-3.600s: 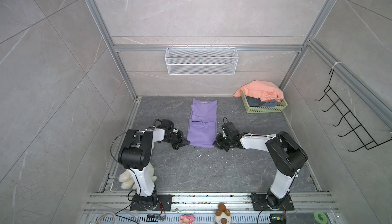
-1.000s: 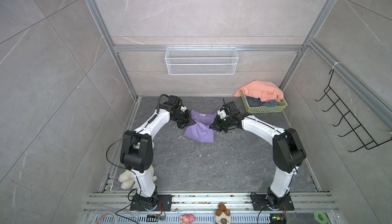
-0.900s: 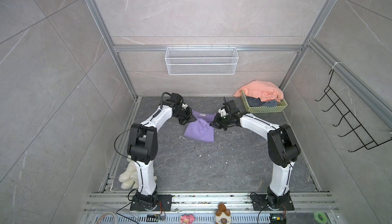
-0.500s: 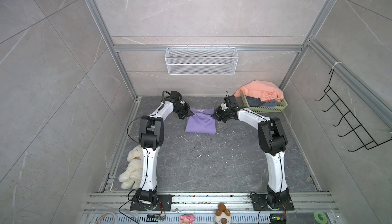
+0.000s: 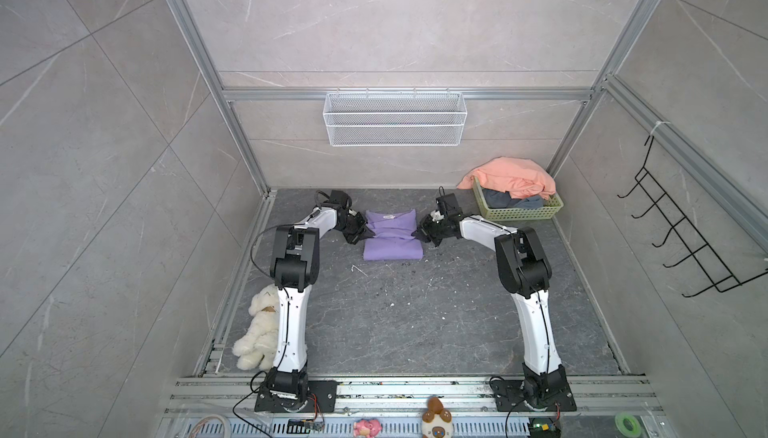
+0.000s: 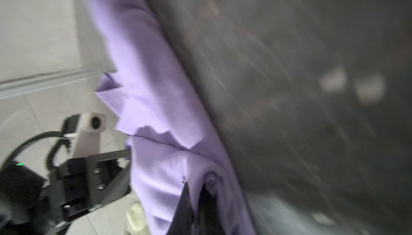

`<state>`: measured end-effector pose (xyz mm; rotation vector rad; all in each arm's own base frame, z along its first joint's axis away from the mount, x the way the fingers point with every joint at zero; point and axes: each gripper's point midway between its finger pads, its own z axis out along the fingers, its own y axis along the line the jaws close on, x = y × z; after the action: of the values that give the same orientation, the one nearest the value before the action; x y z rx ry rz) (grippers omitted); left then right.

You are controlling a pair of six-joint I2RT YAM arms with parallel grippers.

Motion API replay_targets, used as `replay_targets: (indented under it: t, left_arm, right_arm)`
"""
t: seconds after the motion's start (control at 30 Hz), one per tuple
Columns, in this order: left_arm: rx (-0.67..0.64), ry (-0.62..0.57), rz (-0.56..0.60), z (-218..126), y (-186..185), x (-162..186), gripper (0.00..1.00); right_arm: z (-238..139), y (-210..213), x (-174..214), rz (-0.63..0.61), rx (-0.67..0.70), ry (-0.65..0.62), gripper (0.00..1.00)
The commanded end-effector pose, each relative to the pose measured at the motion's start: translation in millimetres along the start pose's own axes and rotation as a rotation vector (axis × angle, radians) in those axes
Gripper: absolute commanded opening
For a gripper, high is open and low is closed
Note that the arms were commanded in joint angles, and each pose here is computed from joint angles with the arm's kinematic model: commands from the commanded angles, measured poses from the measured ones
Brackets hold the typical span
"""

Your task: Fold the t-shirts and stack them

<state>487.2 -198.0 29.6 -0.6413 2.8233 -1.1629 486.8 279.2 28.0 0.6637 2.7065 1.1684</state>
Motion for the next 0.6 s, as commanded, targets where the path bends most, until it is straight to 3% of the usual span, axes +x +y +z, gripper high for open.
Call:
replay_targets:
  t: [0.0,0.27,0.4,0.57]
  left_arm:
    - [-0.101,0.035,-0.047,-5.3,36.0,27.6,0.0]
    - [-0.102,0.082,-0.082,-25.5,61.5,90.4,0.0]
    - [-0.029,0.05,-0.021,-51.4,30.9,97.2,0.0]
    - [0.06,-0.018,0.053,-82.0,-20.4,81.7,0.0]
  right_arm:
    - [-10.1,-26.2,36.8,0.003,0.086,0.049,0.07]
    - [-43.1,-54.9,90.9,-0.019,0.15,0.065,0.07]
    - [-68.9,-21.4,87.7,-0.097,0.114,0.033,0.07]
    - [-89.0,32.6,76.7,-0.163,0.026,0.006,0.09]
